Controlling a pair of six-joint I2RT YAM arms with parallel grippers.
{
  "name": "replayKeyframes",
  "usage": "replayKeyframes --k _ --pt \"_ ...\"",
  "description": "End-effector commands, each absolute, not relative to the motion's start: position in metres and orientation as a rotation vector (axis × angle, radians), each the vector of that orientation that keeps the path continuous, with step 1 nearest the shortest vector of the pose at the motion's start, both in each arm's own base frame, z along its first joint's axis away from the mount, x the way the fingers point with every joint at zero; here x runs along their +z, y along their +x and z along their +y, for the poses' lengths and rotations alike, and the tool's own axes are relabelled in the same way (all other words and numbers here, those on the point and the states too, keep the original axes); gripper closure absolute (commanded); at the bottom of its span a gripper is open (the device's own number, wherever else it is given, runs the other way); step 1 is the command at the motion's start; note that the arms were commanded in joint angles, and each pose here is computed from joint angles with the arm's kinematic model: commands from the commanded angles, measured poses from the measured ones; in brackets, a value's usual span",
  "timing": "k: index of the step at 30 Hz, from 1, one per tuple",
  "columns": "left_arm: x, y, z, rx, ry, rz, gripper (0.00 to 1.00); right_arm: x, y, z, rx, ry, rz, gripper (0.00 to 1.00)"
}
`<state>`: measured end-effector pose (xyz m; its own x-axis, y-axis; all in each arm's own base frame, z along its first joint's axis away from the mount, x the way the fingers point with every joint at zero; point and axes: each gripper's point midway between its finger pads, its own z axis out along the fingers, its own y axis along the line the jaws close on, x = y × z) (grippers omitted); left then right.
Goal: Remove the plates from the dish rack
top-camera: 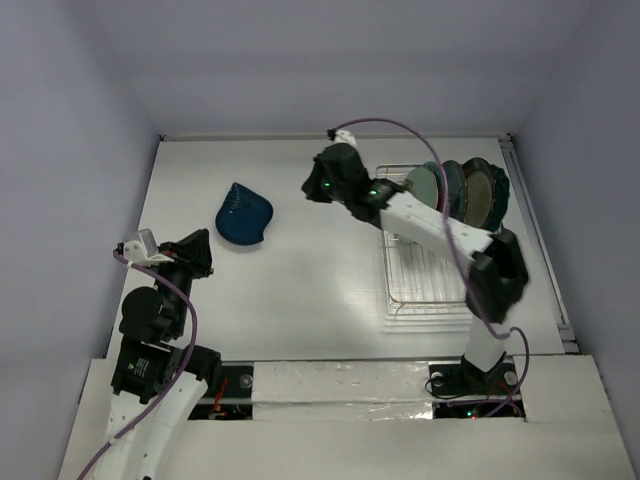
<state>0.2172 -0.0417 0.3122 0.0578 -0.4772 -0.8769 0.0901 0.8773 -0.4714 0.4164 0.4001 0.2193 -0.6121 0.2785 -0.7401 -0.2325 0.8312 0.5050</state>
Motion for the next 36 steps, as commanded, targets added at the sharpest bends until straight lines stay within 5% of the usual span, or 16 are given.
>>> replayKeyframes --k 1,3,10,13,20,36 --pt "0.319 0.217 -0.044 -0.459 -0.320 1.431 0.93 0.295 0.411 0.297 0.563 0.085 1.905 1.00" --pt "0.320 0.216 -0.043 -0.462 -0.321 1.426 1.00 0.276 0.401 0.242 0.463 0.115 1.931 1.00" --pt "0.319 0.216 -0.043 -0.461 -0.322 1.430 1.00 0.284 0.351 0.119 0.055 0.215 1.958 1.00" --pt "0.320 0.216 -0.044 -0.462 -0.322 1.429 0.96 0.289 0.344 0.102 -0.058 0.218 1.988 0.99" --pt "0.317 0.218 -0.044 -0.459 -0.322 1.440 0.80 0.270 0.355 0.080 -0.259 0.222 2.091 0.61" --pt "0.317 0.219 -0.044 -0.458 -0.322 1.441 0.73 0.218 0.392 0.059 -0.341 0.266 2.158 0.59"
